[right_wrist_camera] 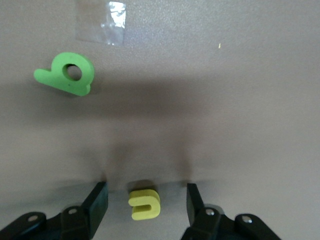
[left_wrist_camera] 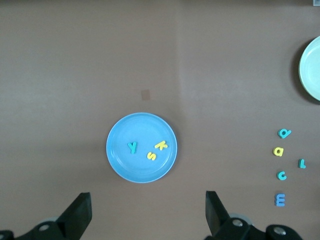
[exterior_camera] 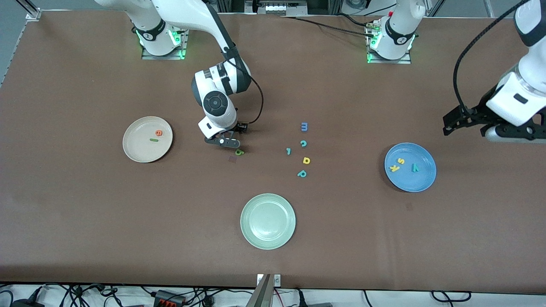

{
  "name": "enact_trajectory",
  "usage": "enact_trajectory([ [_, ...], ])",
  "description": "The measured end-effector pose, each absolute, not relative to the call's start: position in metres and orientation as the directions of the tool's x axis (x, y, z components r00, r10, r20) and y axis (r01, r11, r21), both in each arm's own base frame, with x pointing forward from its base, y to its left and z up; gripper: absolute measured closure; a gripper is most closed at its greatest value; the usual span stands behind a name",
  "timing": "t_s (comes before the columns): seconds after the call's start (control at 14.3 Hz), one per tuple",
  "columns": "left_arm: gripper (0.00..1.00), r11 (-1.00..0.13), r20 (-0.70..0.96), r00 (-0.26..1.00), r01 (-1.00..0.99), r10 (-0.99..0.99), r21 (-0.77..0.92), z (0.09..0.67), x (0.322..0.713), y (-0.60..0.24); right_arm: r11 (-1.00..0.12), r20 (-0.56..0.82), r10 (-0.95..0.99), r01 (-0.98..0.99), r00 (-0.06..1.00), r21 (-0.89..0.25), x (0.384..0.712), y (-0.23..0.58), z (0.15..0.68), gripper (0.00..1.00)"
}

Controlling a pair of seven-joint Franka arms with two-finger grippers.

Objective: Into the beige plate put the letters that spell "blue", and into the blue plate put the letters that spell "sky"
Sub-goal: 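Lower the right gripper and grasp the yellow u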

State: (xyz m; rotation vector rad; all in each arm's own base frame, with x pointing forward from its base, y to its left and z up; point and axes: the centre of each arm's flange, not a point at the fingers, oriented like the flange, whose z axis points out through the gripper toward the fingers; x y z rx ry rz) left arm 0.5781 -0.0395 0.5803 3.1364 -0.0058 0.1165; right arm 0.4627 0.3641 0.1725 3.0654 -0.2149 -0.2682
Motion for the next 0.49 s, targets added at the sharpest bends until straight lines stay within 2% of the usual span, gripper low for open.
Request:
enact_trajectory([
  [0.35, 0.0, -1.0, 0.04, 0.999, 0.012, 0.012, -0.001, 0.562, 0.571, -0.021, -0.991, -0.168, -0.128, -0.118, 0.977, 0.069, 0.456, 0.373, 0.173, 0.33],
  [0.42, 0.0, -1.0, 0.034, 0.999, 0.011, 0.011, -0.001, 0.56, 0.57, -0.021, -0.991, -0.168, -0.128, -0.118, 0.977, 0.069, 0.456, 0.373, 0.173, 0.37],
  [0.49, 0.0, -1.0, 0.026, 1.0, 0.009, 0.009, -0.002, 0.559, 0.569, -0.022, -0.991, -0.167, -0.128, -0.118, 0.978, 0.068, 0.456, 0.374, 0.173, 0.45],
])
